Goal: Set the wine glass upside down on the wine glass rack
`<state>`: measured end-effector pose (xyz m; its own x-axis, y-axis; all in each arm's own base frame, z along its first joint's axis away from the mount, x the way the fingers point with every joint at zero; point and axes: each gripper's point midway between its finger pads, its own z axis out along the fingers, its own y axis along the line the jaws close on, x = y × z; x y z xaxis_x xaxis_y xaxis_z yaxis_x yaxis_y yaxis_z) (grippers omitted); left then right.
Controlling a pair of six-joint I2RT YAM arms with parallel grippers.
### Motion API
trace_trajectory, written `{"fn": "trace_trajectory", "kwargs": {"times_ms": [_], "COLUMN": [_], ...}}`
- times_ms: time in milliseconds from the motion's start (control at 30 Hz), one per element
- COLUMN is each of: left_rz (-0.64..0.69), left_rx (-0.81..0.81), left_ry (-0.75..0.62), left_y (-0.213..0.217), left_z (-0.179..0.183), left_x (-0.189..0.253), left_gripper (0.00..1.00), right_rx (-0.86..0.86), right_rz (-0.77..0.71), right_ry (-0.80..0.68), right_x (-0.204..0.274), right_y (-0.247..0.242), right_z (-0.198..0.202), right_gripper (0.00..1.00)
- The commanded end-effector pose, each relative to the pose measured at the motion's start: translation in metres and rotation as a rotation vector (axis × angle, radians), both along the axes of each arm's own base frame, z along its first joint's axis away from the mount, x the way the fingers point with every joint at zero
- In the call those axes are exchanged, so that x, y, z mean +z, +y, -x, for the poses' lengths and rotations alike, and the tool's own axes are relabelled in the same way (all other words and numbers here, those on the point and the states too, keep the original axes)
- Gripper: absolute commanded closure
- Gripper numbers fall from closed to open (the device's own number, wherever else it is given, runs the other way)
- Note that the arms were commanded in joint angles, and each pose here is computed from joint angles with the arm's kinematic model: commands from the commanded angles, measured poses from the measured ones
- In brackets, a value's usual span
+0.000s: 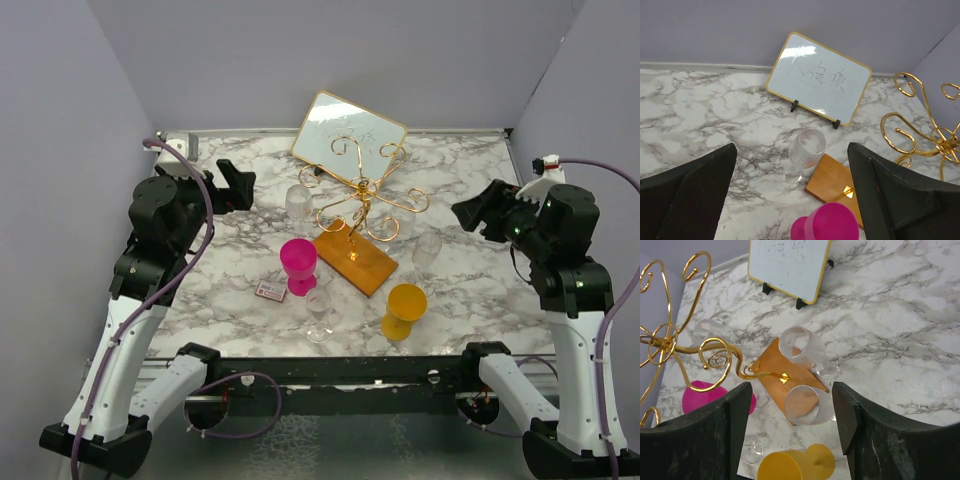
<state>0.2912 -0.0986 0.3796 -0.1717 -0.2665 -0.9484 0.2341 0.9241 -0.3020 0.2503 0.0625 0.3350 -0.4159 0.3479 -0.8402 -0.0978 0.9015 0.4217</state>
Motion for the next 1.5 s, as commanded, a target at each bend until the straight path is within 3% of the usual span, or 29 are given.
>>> {"fn": "trace_trajectory", "kwargs": {"times_ms": [0, 500, 767, 1000, 1267, 1467], "left_rz": [0.042, 0.003, 0.024, 0.052, 0.094, 0.127], "left_rx": [-0.046, -0.113, -0.201, -0.229, -0.293, -0.352], "left_ry": [-0.043, -0.069, -0.125, -0.201, -0.244, -0.257], "left_y": [-0.009, -0.019, -0.032, -0.035, -0.045, -0.055], "left_z": [0.010, 0.017, 0.031, 0.042, 0.051, 0.056], "left_x": [0.021, 0.022, 0.051, 0.088, 0.113, 0.121], "left_gripper": [0.02, 0.01, 0.01, 0.01, 0.01, 0.01], "right_rx": [-0.018, -0.077, -0.118, -0.061, -0.097, 0.015], "right_rz": [-0.021, -0.010, -0.026, -0.103, 0.022, 0.019], "right_ry": [0.047, 0.277, 0.599, 0.614, 0.613, 0.657], "right_x": [-0.007, -0.048, -0.096, -0.105, -0.124, -0.140], "right_y": [0.000, -0.009, -0.009, 0.006, -0.014, -0.001], "right_z": [0.018, 0.050, 0.101, 0.119, 0.120, 0.118], "right_gripper": [0.31, 0.30, 0.38, 0.40, 0.40, 0.42]}}
